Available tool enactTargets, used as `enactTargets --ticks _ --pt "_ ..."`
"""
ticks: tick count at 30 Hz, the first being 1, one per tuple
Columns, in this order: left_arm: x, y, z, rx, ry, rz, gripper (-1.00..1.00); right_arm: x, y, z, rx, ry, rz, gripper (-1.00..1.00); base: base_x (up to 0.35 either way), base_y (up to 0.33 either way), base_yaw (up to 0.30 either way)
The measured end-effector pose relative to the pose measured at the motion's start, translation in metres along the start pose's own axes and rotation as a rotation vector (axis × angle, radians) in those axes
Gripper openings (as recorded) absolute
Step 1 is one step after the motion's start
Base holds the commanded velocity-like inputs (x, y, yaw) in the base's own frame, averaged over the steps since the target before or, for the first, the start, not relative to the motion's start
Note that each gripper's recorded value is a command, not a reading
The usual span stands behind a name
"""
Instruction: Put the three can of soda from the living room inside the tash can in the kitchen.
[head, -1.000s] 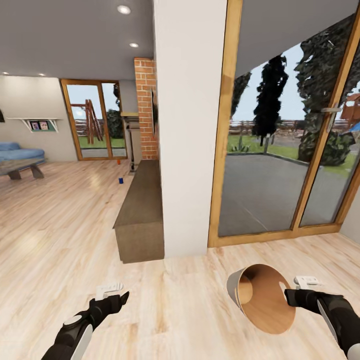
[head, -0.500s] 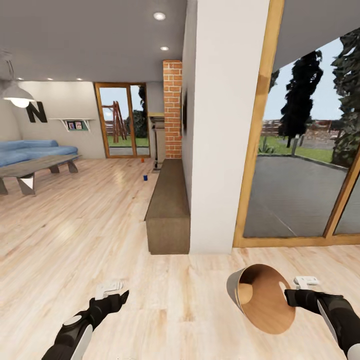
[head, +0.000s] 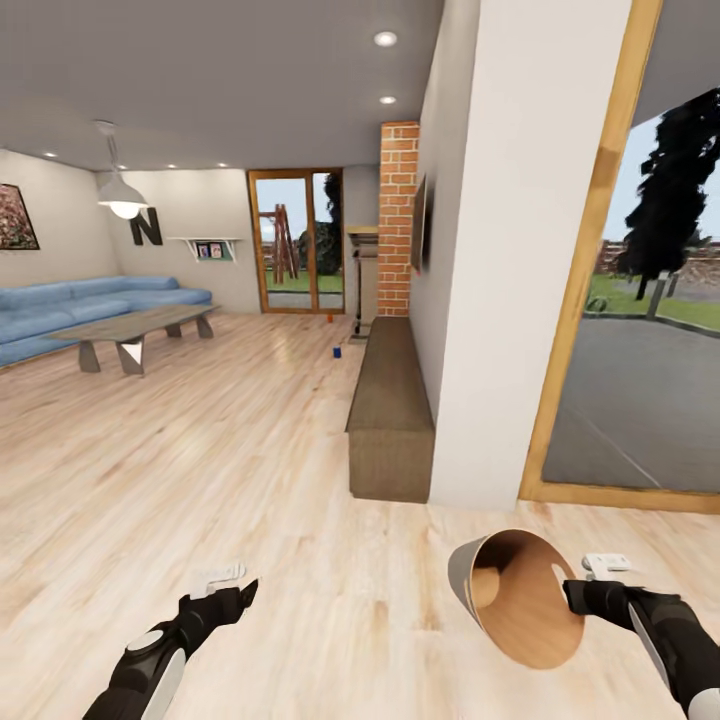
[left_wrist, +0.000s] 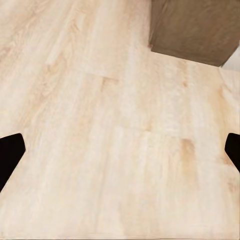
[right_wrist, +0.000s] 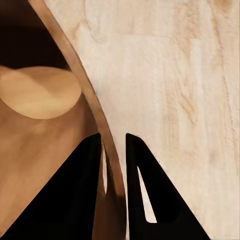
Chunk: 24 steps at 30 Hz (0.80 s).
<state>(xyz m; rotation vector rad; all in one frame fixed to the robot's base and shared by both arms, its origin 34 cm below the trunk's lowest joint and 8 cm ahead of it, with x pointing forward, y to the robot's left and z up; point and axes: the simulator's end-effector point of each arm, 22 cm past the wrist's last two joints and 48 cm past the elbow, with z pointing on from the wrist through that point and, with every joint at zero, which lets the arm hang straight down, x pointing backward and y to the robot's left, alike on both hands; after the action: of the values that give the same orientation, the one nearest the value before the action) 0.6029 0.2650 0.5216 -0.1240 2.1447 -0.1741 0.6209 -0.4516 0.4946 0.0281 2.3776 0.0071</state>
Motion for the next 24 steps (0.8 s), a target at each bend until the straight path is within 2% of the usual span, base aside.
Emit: enactTargets --ticks 24 --pt "0.0000 0.0002 0.0001 0.000 -0.001 0.000 1.00 0.0054 0.0023 0.0010 -0.004 0.006 0.002 -1.00 -0.131 0.222 0.252"
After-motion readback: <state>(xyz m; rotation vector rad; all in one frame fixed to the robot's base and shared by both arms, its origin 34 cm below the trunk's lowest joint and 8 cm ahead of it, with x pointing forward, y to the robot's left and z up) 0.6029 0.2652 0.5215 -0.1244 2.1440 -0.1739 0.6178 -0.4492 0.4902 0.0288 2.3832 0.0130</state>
